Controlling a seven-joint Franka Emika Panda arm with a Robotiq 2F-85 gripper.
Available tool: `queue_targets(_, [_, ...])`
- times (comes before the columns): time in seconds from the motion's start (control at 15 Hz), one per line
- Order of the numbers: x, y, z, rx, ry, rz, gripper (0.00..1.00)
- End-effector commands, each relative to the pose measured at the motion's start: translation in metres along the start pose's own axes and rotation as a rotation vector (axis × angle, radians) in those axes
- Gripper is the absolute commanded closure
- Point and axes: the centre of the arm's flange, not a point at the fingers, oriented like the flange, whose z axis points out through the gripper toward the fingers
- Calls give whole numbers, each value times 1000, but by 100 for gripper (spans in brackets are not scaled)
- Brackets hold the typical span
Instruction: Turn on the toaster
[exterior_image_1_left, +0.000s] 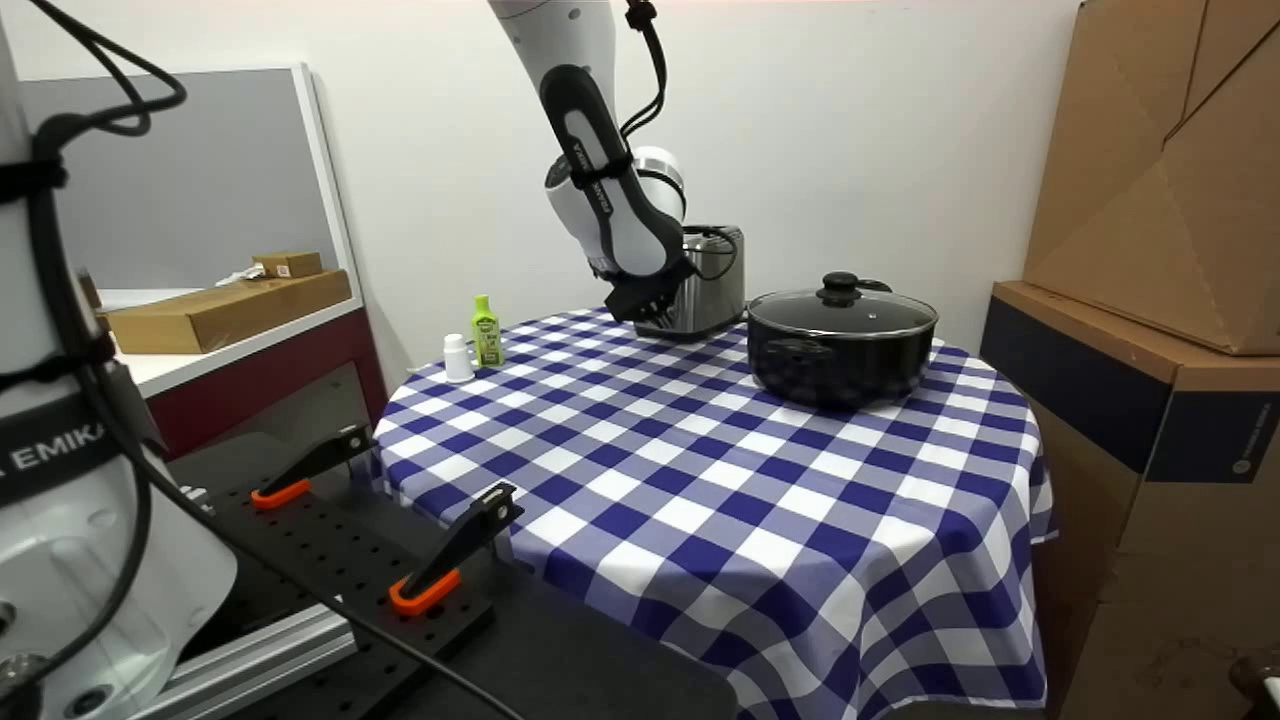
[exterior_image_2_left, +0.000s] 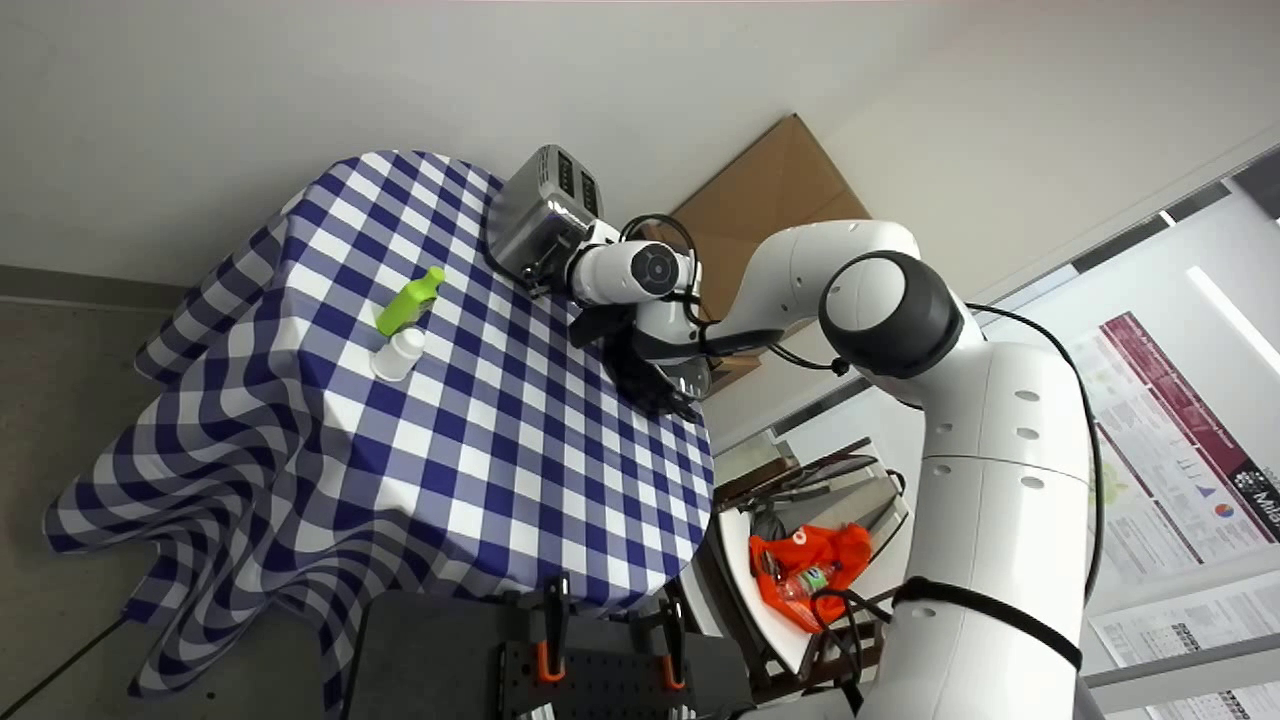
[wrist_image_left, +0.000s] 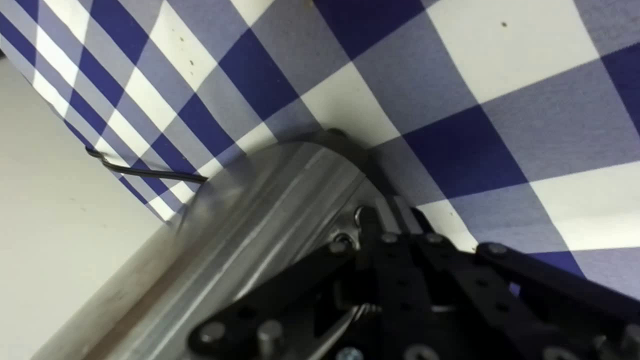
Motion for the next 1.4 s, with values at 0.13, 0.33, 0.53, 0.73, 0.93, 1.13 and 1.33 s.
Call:
queue_targets(0.13, [8, 10, -9, 42, -66, 35, 100])
queue_targets(0.33, [1, 23, -29, 54, -187, 179, 100])
queue_targets(0.53, [-4, 45, -66, 65, -278, 336, 100])
queue_targets(0.73, [0, 63, -110, 87, -345, 503, 100])
queue_targets(0.93, [15, 80, -165, 140, -417, 664, 100])
queue_targets(1.13, [25, 89, -224, 215, -504, 810, 100])
queue_targets(1.33, [21, 95, -279, 264, -596, 955, 100])
